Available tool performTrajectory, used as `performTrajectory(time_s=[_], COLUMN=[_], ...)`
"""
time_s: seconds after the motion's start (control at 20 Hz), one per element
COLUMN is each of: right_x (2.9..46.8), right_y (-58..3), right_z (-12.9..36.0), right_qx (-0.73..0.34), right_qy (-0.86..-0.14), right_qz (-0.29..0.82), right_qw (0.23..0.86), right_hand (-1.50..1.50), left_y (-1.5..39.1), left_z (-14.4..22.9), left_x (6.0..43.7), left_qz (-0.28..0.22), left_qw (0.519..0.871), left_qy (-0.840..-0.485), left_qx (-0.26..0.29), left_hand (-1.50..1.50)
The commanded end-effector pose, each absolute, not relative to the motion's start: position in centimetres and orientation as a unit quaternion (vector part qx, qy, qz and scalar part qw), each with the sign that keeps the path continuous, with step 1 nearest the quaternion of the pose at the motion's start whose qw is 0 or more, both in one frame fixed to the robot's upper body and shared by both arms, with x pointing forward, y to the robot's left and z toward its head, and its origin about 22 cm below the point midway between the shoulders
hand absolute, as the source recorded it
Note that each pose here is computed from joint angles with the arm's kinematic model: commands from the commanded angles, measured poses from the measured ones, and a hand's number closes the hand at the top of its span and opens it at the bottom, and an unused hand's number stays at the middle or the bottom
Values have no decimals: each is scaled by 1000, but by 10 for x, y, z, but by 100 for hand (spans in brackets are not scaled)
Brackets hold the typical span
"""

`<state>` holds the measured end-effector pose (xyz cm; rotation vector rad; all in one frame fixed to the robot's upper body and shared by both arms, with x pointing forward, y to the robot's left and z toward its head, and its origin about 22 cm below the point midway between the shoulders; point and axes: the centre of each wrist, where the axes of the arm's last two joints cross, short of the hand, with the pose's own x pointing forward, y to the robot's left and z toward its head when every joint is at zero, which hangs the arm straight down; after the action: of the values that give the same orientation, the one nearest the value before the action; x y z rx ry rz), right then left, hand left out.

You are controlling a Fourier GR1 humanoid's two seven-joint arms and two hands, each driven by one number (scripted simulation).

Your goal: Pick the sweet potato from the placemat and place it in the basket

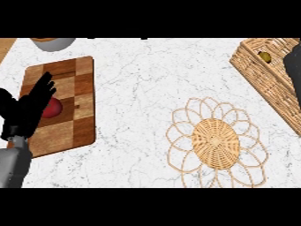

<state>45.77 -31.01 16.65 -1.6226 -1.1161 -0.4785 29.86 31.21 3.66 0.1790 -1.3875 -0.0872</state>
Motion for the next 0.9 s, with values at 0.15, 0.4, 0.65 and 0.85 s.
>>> performTrajectory(time_s=[0.15, 0.4, 0.65, 0.85], right_x=[446, 411, 365, 324], right_y=[-323, -354, -358, -349], right_z=[181, 180, 157, 138], right_qx=[-629, -614, -589, -565], right_qy=[-503, -504, -510, -515], right_qz=[-374, -401, -372, -349], right_qw=[459, 456, 505, 543], right_hand=[-150, -150, -150, -150], left_y=[325, 341, 326, 337], left_z=[39, 40, 17, 23], left_x=[293, 277, 272, 276], left_qz=[-30, -16, -9, 0], left_qw=[764, 764, 780, 776], left_qy=[-638, -636, -616, -620], left_qx=[94, 108, 104, 115], left_hand=[0, 0, 0, 0])
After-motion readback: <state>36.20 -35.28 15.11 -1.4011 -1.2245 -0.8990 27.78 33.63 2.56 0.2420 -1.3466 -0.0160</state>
